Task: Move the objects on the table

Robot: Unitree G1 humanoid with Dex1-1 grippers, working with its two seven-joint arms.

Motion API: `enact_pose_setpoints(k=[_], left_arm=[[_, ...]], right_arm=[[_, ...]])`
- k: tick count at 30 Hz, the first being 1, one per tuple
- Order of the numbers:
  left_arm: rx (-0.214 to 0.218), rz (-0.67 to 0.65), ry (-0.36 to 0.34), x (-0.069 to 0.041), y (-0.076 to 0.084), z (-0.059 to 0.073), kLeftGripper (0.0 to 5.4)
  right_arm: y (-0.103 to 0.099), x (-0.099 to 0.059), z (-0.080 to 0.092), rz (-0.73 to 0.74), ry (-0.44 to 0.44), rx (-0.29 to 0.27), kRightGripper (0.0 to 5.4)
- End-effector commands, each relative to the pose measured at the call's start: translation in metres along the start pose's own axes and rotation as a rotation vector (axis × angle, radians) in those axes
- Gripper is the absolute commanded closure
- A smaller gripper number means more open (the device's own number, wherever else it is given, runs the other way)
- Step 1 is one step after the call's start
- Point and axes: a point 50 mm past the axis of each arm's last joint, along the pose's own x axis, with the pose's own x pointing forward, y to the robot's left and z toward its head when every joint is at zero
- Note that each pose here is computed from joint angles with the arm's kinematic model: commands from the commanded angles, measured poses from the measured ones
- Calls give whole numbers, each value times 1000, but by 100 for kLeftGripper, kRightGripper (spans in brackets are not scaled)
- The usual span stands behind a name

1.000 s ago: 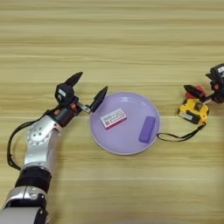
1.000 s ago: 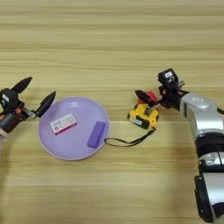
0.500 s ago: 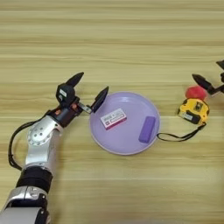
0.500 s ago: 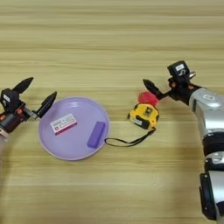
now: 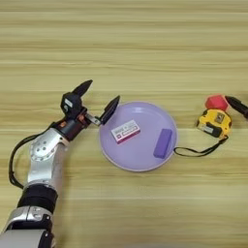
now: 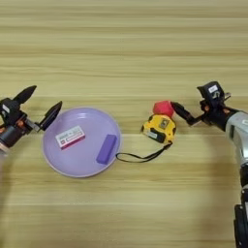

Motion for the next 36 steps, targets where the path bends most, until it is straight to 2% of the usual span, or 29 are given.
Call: enact_pose_setpoints(k=[1, 10, 20, 25, 36], left_arm=[[11, -10, 2, 2, 4, 4, 2], [12, -11, 5, 2, 5, 4, 2], [8, -12, 4, 2, 6, 4, 2], [7, -14, 2, 2, 5, 4, 2], [4, -13, 2, 2, 5, 3, 2]], right_arm=[[-3, -8, -4, 17, 38, -31, 0], [-1, -15, -13, 41, 65, -27, 0], [-5, -13, -17, -13, 77, 4, 0], [-3, -7, -17, -14, 87, -10, 0], [20, 11, -21, 68, 95, -30, 0]])
